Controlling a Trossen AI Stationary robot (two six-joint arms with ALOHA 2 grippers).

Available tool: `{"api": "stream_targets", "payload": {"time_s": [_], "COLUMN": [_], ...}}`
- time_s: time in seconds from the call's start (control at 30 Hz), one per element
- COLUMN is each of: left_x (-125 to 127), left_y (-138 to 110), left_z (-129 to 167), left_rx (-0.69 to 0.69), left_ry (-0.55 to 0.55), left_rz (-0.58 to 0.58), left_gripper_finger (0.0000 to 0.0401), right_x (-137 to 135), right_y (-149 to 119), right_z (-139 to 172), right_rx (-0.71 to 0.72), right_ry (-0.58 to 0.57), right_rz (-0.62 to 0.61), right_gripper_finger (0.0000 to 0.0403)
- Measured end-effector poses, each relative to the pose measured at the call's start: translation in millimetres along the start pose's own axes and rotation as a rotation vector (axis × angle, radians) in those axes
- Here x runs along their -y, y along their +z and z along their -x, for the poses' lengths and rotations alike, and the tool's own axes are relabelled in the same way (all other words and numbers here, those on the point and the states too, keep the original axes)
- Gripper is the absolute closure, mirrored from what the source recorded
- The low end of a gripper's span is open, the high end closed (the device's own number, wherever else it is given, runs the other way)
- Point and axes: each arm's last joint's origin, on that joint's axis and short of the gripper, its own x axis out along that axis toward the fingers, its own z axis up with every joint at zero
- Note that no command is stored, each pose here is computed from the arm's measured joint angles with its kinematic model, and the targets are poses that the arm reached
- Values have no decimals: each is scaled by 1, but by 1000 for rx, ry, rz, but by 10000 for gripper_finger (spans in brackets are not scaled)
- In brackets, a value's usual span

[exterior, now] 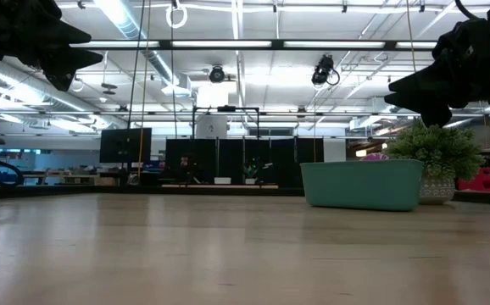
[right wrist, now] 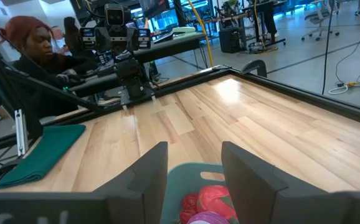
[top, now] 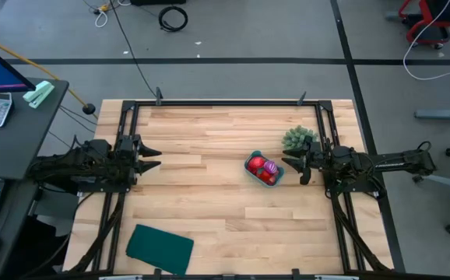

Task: Pick and placing Produce into tupperware
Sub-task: Return to home position

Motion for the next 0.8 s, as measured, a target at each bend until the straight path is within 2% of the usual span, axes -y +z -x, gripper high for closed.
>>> {"api": "stream_targets", "payload": {"time_s": [0.8], "left_x": [0], "left_y": [0], "left_z": [0], "left_rx": [0], "left_ry": [0], "left_rz": [0], "left_gripper_finger": [202], "right_x": [0], "right_y": [0], "right_z": [0], "right_rx": [0], "right_ry": [0], "right_rz": [0], "right_gripper_finger": [243]}}
